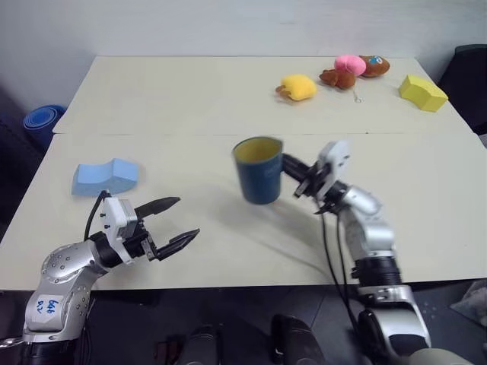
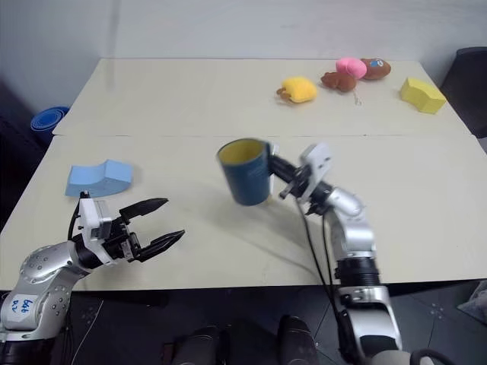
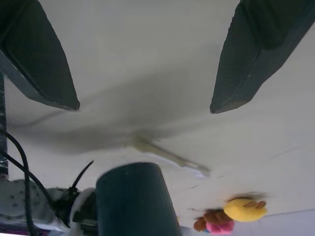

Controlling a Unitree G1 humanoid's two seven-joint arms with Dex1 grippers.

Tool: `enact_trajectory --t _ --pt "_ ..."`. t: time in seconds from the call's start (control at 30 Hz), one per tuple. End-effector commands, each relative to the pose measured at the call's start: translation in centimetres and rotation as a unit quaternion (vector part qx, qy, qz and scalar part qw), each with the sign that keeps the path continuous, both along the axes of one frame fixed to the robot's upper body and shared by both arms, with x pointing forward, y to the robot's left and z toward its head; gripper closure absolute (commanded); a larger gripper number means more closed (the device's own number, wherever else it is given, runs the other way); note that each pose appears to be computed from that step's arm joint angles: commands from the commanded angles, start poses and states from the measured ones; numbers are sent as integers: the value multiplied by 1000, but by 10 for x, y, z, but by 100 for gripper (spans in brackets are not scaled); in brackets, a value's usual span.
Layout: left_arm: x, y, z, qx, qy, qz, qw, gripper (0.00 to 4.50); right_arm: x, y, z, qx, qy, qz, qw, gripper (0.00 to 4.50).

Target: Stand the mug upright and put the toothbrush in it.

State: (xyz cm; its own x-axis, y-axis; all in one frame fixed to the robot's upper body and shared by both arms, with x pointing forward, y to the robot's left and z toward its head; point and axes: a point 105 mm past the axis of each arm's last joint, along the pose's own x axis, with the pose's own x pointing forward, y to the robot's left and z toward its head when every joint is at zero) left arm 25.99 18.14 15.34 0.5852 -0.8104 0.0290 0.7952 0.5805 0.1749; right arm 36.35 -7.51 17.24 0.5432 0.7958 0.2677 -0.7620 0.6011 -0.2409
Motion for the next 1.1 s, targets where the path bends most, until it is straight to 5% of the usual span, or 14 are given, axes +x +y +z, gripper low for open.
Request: enact_trajectory --t 0.03,0.2,0.3,0.7,0.97,1.1 --pt "0 0 5 -1 -15 1 1000 0 -3 6 -4 -25 -62 -15 998 446" --pt "-3 10 8 10 -14 0 1000 0 -9 7 -34 -87 -91 -11 992 446" --pt "-3 17 9 19 -13 5 1000 0 -16 -2 -42 -89 -73 8 993 384" --pt "-9 26 6 34 -11 14 999 0 -34 -99 -10 -134 -61 -33 989 2" --pt "-24 58 -1 47 26 50 997 0 -76 -210 -14 -178 -12 -180 967 2" --pt "-24 58 -3 41 32 55 997 0 -73 -210 -8 -164 -6 -189 968 2"
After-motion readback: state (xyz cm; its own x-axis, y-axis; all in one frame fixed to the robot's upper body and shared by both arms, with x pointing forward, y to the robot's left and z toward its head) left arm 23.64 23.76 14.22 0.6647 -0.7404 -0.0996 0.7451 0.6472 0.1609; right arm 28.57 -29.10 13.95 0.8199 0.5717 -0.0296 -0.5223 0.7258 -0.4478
